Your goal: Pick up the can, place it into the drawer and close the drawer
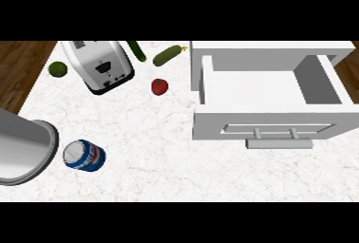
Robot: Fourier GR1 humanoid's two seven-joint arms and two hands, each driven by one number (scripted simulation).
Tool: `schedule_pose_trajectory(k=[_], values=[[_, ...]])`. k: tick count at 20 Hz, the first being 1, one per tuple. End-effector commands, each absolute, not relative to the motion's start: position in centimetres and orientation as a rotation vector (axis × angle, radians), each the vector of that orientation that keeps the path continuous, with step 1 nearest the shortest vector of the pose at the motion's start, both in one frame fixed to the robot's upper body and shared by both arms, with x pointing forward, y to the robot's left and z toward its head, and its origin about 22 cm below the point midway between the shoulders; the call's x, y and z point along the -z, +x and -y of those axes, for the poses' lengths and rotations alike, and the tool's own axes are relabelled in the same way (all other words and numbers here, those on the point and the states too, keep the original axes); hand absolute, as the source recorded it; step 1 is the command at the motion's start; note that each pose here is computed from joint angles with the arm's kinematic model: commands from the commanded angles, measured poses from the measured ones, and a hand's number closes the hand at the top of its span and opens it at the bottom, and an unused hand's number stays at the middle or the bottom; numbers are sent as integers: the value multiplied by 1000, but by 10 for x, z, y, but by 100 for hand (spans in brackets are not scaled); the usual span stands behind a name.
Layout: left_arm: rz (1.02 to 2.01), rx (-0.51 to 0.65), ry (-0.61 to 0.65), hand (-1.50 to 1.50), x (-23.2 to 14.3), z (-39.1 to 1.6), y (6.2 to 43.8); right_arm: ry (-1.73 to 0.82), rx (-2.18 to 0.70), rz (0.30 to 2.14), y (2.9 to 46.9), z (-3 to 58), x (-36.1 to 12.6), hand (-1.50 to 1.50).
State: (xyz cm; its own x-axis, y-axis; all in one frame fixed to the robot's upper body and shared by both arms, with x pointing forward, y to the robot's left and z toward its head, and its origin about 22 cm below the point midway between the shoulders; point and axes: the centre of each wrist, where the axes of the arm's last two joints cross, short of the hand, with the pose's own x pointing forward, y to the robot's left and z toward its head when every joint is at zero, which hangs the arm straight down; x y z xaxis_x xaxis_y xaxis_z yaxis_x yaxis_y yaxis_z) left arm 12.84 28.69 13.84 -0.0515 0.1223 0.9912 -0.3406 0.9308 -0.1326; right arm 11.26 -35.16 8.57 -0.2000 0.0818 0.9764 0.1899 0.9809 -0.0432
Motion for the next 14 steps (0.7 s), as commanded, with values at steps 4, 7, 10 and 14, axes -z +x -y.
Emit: schedule_pose_trajectory(k=[4,7,10,14], values=[[1554,-424,140,-150,-122,-285,164,-189,84,1766,88,359,-100,-150],[1562,-434,129,-150,-109,-292,173,-208,105,1771,93,356,-100,-150],[1531,-424,149,-150,-86,-288,169,-205,90,1779,98,367,-82,-150],[1505,-430,151,-150,-66,-277,184,-207,101,1785,91,371,-86,-150]])
